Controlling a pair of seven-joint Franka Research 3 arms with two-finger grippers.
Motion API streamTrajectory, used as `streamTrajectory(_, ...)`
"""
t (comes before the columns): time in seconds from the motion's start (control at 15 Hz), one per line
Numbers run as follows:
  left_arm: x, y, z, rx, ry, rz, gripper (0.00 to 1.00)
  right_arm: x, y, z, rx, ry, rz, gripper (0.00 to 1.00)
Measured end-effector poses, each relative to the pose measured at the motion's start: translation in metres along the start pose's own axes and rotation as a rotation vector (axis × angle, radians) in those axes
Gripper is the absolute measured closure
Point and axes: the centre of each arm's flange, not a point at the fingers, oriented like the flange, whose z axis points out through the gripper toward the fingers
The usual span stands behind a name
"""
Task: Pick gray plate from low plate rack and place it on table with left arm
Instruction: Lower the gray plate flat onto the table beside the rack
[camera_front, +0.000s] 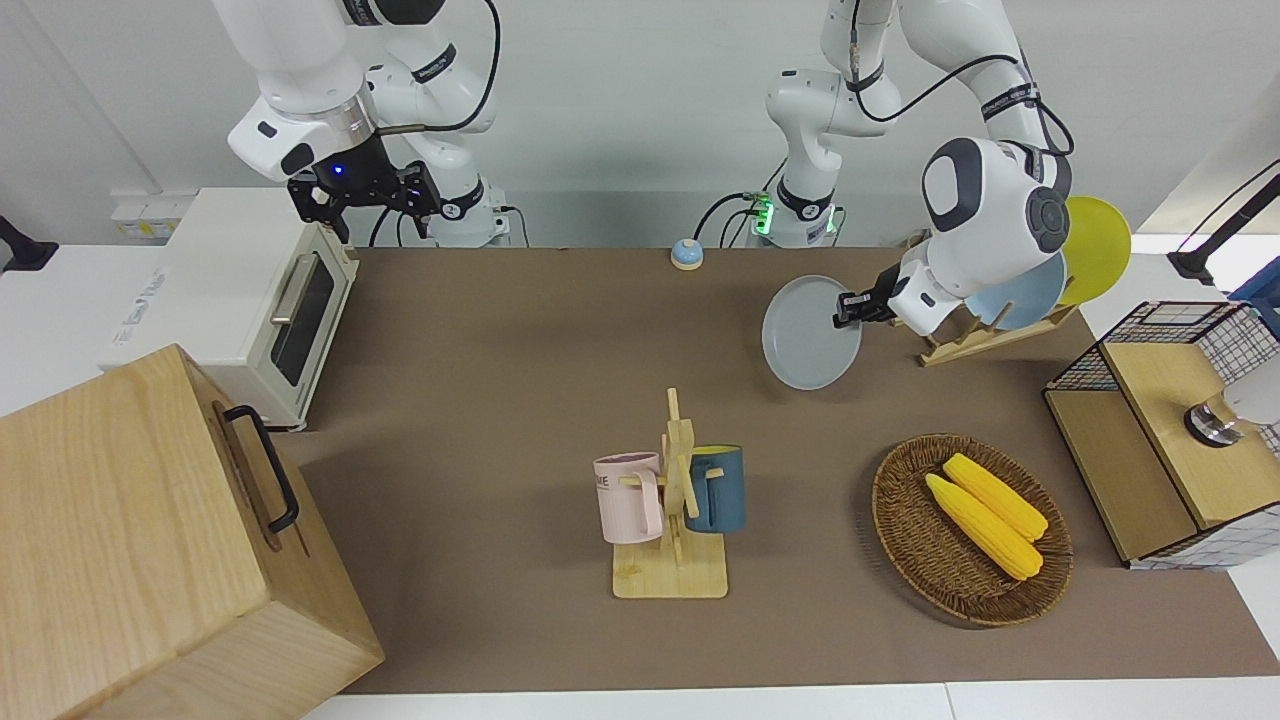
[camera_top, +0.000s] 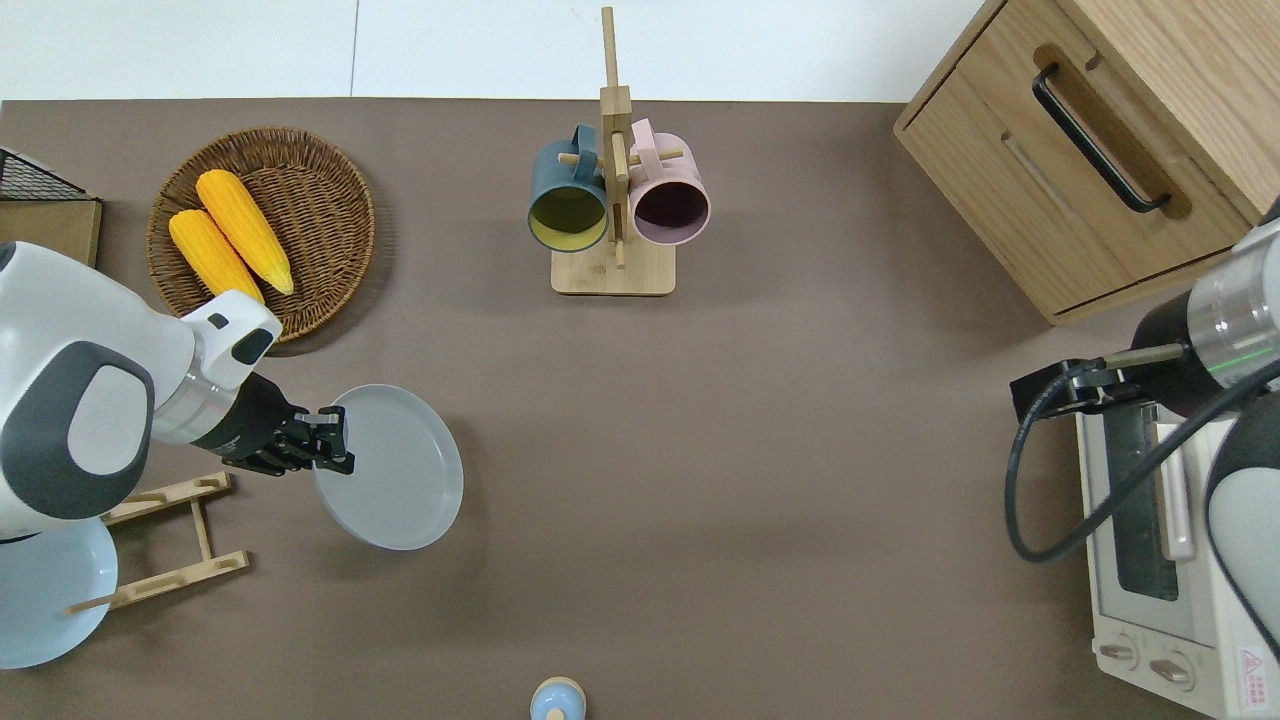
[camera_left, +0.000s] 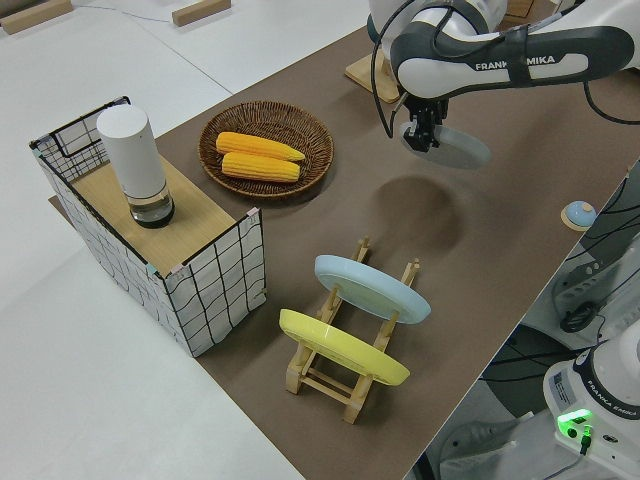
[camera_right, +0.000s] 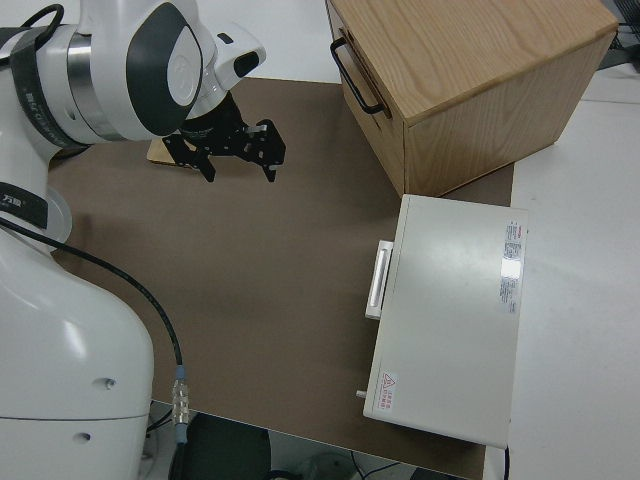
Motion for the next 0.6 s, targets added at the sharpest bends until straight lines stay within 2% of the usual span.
streamTrajectory(0.6,0.005,-0.005,0.028,0.011,0.000,-0.014,0.89,0.000,0.000,0.000,0.000,0.000,0.000,0.01)
